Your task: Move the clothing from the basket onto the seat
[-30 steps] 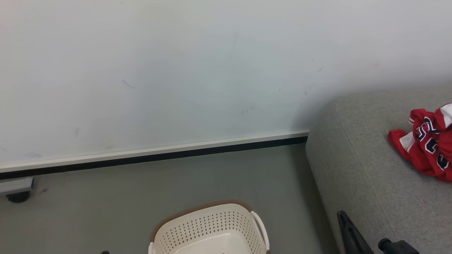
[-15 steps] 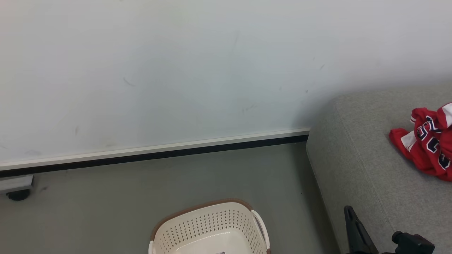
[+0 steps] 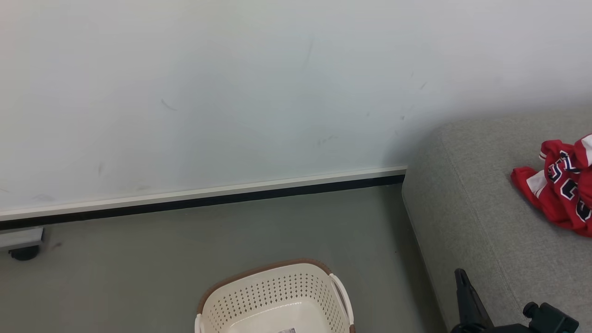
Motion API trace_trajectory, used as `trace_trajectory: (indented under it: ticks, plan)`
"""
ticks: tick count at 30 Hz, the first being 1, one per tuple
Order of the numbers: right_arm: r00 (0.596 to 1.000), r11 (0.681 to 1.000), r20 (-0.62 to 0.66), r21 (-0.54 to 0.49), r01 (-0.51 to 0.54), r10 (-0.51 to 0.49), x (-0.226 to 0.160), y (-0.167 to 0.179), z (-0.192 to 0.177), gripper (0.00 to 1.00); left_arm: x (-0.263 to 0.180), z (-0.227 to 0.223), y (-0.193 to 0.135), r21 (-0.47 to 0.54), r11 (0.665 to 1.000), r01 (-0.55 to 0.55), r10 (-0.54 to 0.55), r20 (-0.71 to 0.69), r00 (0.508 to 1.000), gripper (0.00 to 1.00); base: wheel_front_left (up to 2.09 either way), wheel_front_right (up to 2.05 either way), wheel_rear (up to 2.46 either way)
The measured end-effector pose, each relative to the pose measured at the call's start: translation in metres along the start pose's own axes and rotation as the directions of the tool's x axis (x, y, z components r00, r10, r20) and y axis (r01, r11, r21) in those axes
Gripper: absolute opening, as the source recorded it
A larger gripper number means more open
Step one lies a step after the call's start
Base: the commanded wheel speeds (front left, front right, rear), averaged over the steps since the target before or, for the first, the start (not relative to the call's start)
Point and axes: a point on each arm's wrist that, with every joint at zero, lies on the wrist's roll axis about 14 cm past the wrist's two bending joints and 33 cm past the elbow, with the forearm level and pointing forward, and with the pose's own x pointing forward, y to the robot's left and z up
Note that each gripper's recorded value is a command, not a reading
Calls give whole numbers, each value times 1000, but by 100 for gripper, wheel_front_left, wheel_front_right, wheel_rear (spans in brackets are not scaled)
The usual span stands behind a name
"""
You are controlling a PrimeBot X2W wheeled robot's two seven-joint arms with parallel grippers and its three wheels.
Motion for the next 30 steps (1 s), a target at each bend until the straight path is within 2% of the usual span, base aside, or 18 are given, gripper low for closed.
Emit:
trace_trajectory:
  ticks: [15, 30]
  plan:
    - [999, 974, 8, 223, 31, -34, 10, -5, 5, 0, 4, 2, 9, -221, 975, -31, 28, -18, 999, 0, 0, 0, 0]
    - [998, 915, -2, 400, 58, -62, 16, -10, 3, 0, 5, 3, 17, -388, 920, -51, 42, -33, 999, 0, 0, 0, 0]
